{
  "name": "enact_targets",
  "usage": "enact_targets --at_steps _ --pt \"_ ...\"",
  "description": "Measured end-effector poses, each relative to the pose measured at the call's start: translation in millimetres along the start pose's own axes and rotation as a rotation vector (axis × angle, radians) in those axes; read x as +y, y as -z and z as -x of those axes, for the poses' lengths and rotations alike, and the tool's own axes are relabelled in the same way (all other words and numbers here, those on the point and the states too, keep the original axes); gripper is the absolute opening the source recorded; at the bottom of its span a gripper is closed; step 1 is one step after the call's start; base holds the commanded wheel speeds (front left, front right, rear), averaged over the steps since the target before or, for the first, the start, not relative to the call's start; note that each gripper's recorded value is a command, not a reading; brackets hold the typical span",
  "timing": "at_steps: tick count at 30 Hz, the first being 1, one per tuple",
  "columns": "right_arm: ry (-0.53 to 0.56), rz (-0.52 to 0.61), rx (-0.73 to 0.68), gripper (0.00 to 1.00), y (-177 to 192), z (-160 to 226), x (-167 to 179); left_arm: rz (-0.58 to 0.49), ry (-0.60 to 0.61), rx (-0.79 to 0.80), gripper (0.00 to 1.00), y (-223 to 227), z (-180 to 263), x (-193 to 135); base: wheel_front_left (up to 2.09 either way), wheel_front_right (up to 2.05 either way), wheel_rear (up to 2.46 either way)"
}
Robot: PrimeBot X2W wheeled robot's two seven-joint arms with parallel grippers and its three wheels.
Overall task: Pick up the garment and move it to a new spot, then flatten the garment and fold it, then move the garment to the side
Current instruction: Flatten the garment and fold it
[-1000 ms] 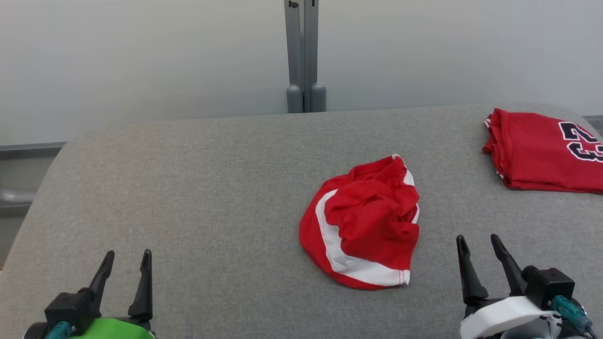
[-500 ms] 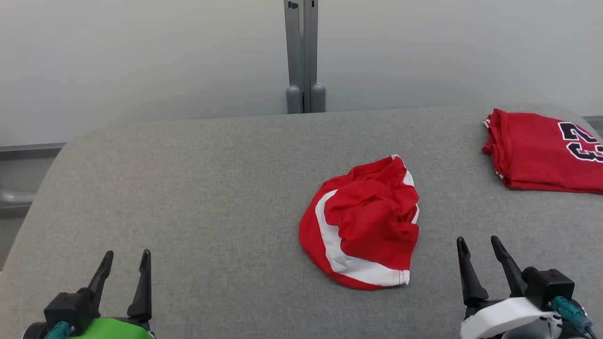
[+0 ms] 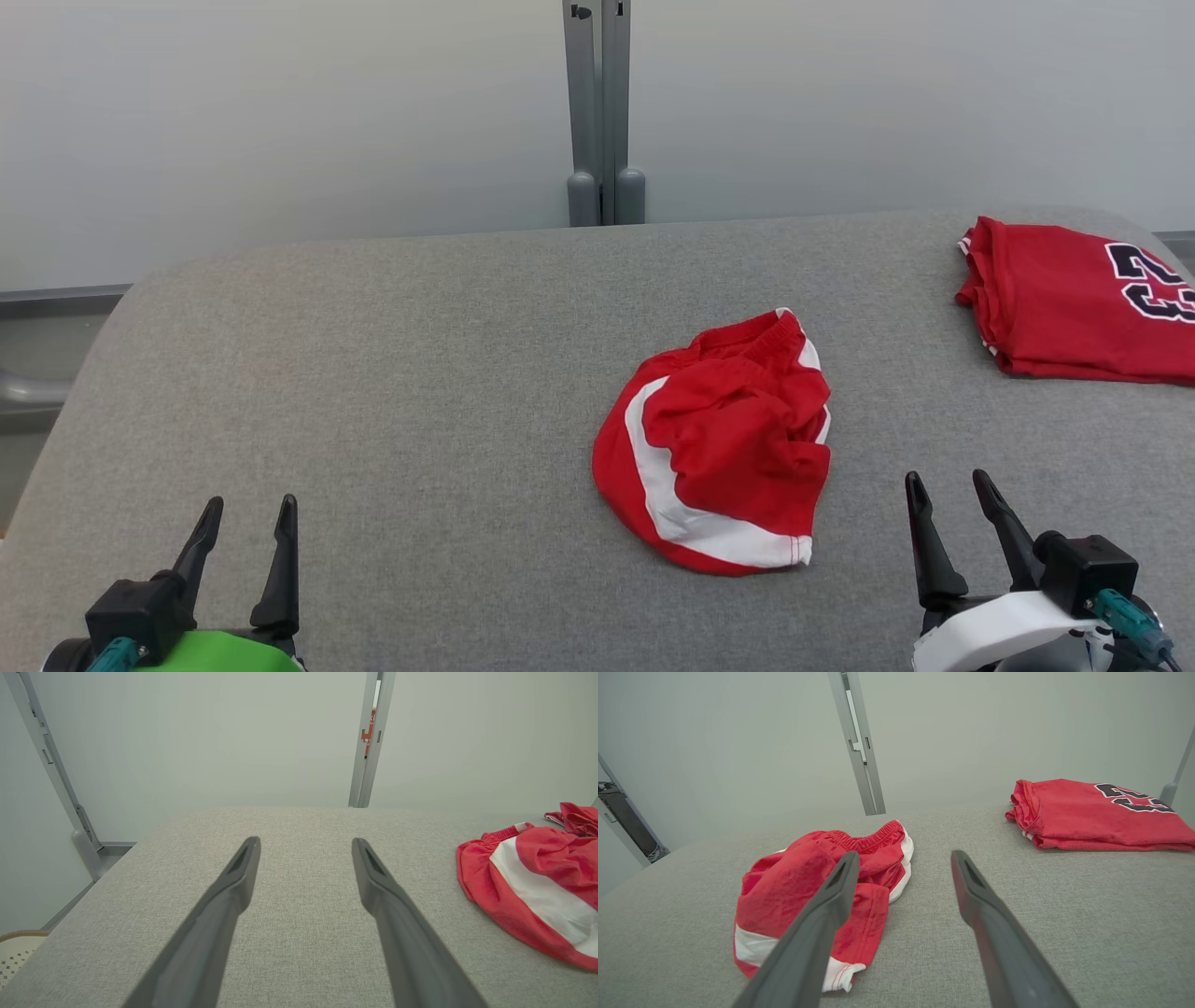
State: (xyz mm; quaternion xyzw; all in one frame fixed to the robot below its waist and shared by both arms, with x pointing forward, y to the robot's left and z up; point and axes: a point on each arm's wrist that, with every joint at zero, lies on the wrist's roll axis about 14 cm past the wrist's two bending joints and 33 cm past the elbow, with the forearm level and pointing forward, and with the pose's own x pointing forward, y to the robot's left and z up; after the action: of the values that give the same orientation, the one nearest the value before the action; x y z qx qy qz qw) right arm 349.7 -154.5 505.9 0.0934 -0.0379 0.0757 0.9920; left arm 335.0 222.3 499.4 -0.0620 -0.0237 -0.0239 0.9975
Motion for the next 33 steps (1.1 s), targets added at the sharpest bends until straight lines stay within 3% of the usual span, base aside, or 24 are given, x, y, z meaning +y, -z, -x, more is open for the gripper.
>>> enact_targets --at_steps 24,33 --pt "-0.050 -0.006 0.016 1.00 5.3 -11.4 17.0 0.000 -0.023 0.005 1.00 1.7 5.7 6.6 0.00 0.00 0.00" --pt "-0.195 0.067 -0.001 1.00 -10.9 -54.4 50.7 0.008 -0.025 0.012 1.00 4.2 4.4 4.8 0.00 0.00 0.00"
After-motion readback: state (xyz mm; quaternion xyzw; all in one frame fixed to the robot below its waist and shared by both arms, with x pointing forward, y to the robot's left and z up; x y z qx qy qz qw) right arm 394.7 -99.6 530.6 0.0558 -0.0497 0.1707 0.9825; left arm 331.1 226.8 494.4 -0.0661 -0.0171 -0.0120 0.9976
